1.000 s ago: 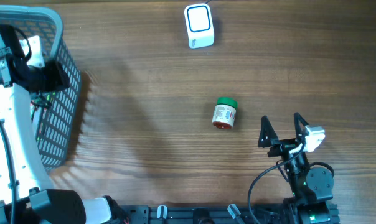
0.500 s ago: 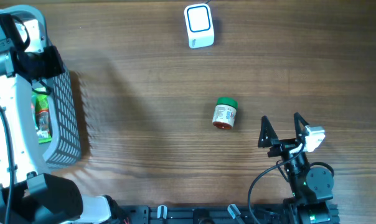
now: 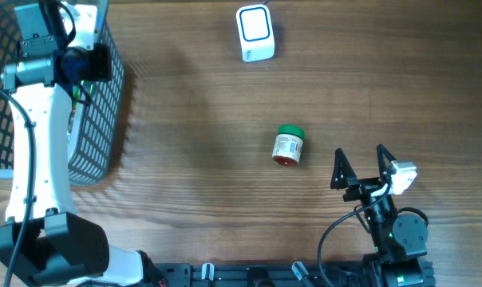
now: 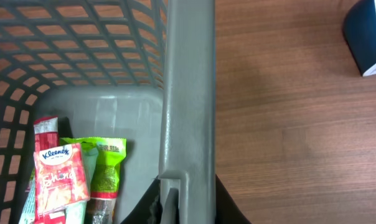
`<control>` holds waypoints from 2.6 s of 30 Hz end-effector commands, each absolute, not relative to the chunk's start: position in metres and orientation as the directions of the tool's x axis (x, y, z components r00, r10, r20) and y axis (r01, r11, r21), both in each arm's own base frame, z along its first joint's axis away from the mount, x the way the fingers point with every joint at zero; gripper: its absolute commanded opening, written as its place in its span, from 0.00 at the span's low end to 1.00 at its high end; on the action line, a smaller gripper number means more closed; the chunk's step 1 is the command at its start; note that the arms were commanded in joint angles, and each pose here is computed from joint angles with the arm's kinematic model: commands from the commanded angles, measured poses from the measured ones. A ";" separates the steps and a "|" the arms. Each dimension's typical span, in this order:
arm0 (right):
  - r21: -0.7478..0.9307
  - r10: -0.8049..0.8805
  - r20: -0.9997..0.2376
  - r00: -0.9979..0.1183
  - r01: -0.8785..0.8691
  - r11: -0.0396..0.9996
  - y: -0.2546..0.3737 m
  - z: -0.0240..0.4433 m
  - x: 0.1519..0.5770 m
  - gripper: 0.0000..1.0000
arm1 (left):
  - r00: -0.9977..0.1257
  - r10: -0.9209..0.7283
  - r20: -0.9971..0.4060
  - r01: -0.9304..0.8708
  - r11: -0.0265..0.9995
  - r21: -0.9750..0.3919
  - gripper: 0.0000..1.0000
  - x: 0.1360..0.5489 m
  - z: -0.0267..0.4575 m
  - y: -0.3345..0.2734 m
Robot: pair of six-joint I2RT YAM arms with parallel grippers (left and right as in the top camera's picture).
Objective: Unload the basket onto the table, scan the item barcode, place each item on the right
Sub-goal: 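Reach the left gripper back into the basket and grasp packets, then lift the red stick and mint packet out and drop them on the table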
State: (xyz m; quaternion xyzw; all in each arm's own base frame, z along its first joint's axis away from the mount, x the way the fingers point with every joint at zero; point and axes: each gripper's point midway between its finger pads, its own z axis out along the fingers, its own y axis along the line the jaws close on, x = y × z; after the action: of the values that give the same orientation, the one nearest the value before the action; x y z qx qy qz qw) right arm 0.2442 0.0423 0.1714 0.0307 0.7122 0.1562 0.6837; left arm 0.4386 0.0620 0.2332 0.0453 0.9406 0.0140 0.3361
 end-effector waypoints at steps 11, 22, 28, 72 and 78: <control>0.262 0.257 -0.965 -0.050 -0.158 0.952 0.039 0.173 0.244 1.00 | -0.729 -0.076 -0.680 -0.016 0.995 -0.093 0.31 0.456 0.237 0.052; 0.262 0.257 -0.965 -0.050 -0.158 0.952 0.039 0.173 0.244 1.00 | -0.512 -0.087 -0.855 -0.270 0.961 0.063 1.00 0.411 0.379 0.160; 0.262 0.257 -0.965 -0.050 -0.158 0.952 0.039 0.173 0.244 1.00 | -0.771 -0.150 -0.618 -0.274 0.955 0.110 1.00 0.401 0.262 0.225; 0.261 0.257 -0.965 -0.050 -0.158 0.952 0.039 0.173 0.244 1.00 | -0.771 -0.232 -0.593 -0.292 0.956 0.004 0.04 0.428 0.209 0.235; 0.262 0.257 -0.965 -0.050 -0.158 0.952 0.039 0.174 0.244 1.00 | -0.519 -0.273 -0.810 -0.112 0.961 -0.253 0.04 0.375 0.384 0.100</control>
State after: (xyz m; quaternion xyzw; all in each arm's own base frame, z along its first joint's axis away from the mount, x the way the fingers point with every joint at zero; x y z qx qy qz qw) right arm 0.2442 0.0423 0.1716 0.0307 0.7120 0.1563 0.6839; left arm 0.3929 0.1799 0.3382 -0.1356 0.8874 0.0244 0.4398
